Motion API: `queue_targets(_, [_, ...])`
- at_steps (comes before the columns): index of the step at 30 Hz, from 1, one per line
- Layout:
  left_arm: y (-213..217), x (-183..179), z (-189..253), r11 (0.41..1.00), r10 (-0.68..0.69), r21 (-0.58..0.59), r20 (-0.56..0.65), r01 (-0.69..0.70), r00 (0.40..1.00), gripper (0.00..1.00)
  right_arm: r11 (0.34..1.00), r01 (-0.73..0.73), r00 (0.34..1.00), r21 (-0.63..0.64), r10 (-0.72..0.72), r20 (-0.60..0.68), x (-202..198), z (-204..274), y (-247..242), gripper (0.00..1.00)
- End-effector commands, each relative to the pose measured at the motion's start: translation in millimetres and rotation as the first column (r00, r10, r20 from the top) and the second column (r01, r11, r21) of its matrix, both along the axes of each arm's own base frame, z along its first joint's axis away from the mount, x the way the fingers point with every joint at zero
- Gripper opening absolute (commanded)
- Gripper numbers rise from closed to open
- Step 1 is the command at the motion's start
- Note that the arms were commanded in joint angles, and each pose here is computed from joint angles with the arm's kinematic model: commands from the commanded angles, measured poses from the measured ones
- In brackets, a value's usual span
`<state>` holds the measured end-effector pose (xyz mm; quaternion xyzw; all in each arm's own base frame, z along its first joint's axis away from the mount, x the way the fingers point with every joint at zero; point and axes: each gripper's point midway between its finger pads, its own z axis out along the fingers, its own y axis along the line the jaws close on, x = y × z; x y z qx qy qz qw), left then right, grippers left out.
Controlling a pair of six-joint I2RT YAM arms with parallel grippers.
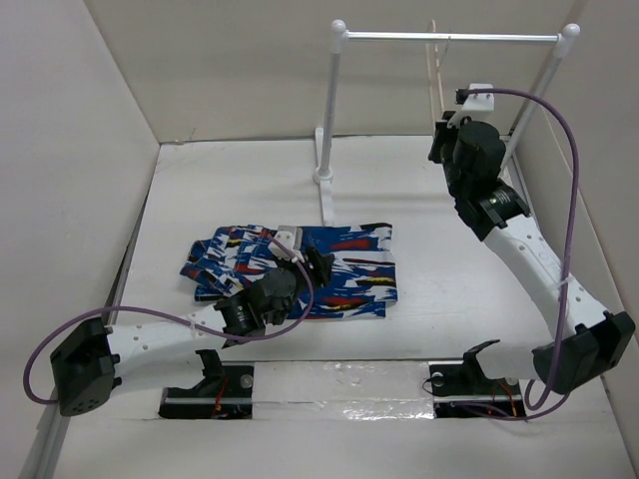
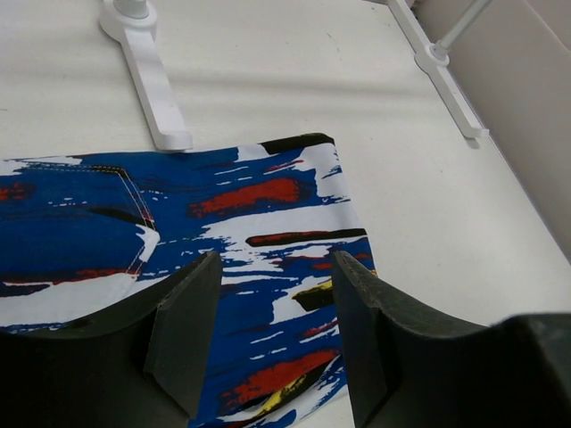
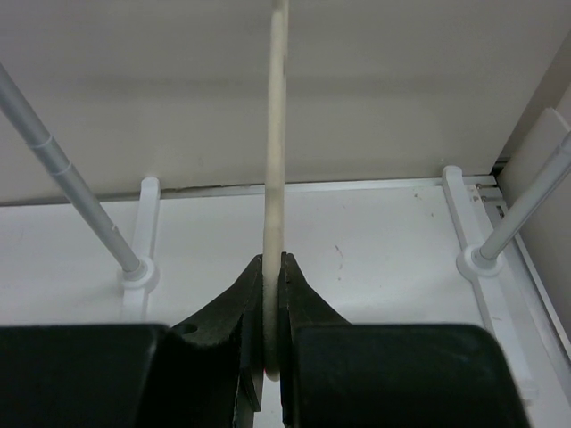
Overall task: Place the trousers on the hanger
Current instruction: Pick up the hanger from the clothesline, then place the trousers on the hanger.
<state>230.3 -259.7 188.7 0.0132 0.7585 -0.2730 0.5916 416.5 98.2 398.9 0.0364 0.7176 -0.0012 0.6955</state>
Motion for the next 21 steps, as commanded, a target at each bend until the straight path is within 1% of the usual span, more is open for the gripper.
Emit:
queue_targets(1, [0.1,1.6,11.7,0.998,-0.006,-0.061,0.02,0.007,1.0,0.5,1.0,0.01,0.998,0.022,-0.011,0.055,-3.2,9.2,-7.6,0.0])
queue_targets(4, [1.1,4.4,13.2,0.997,-0.014,-0.08,0.011,0.015,1.0,0.5,0.999,0.004,1.0,0.04,-0.004,0.007,-16.7,-11.5,-7.5,0.0])
queue_targets(5, [1.0,2.8,12.6,0.996,-0.023,-0.086,0.012,0.024,1.0,0.51,0.999,-0.001,0.999,0.045,0.002,-0.036,-21.9,-35.7,-5.0,0.0])
queue_targets(6, [1.9,4.5,13.1,0.995,-0.027,-0.094,0.011,0.028,1.0,0.51,0.998,-0.001,0.999,0.061,0.003,-0.035,-32.2,-38.8,-6.2,0.0])
queue_targets(7, [2.9,6.1,13.4,0.995,-0.025,-0.099,0.012,0.027,1.0,0.51,0.998,0.001,0.998,0.066,0.003,-0.068,-39.6,-53.4,-3.6,0.0])
queue_targets(8, [-0.5,4.6,14.4,0.994,-0.043,-0.103,0.012,0.044,0.999,0.51,0.995,0.001,0.996,0.098,0.008,-0.09,-46.6,-65.7,-0.8,0.0])
queue_targets(10, [-2.0,9.8,17.7,0.992,-0.046,-0.118,0.009,0.046,0.999,0.51,0.996,-0.003,0.985,0.084,0.018,-0.172,-69.6,-109.7,1.6,0.0])
queue_targets(11, [-10.8,10.9,25.7,0.989,-0.066,-0.135,0.007,0.066,0.998,0.5,0.996,-0.002,0.98,0.086,0.019,-0.197,-77.3,-125.1,2.4,0.0])
queue_targets(12, [-20.3,8.0,30.8,0.984,-0.109,-0.142,0.006,0.109,0.994,0.5,0.997,0.007,0.965,0.073,0.012,-0.264,-89.3,-160.7,0.5,0.0])
queue_targets(15, [-49.7,9.6,55.6,0.968,-0.188,-0.169,0.007,0.187,0.982,0.49,0.996,0.007,0.955,0.093,0.021,-0.296,-116.0,-186.0,1.4,0.0])
queue_targets(17, [-71.3,19.2,64.5,0.966,-0.204,-0.165,-0.013,0.2,0.979,0.5,0.995,0.001,0.95,0.101,0.031,-0.311,-130.0,-205.3,-0.8,0.0])
queue_targets(18, [-81.0,19.9,66.2,0.96,-0.227,-0.172,-0.021,0.22,0.974,0.51,0.993,-0.005,0.948,0.116,0.042,-0.316,-134.5,-209.1,1.1,0.0])
queue_targets(19, [-90.8,21.8,65.6,0.956,-0.244,-0.176,-0.036,0.234,0.969,0.52,0.995,0.005,0.941,0.103,0.03,-0.338,-139.7,-220.1,-3.4,0.0])
queue_targets(20, [-108.2,28.7,65.9,0.952,-0.259,-0.18,-0.052,0.246,0.964,0.54,0.993,-0.006,0.942,0.115,0.044,-0.331,-142.4,-219.5,-3.0,0.0])
queue_targets(21, [-120.5,28.3,65.5,0.942,-0.29,-0.199,-0.07,0.272,0.954,0.55,0.991,-0.025,0.942,0.129,0.067,-0.33,-144.8,-220.3,1.6,0.0])
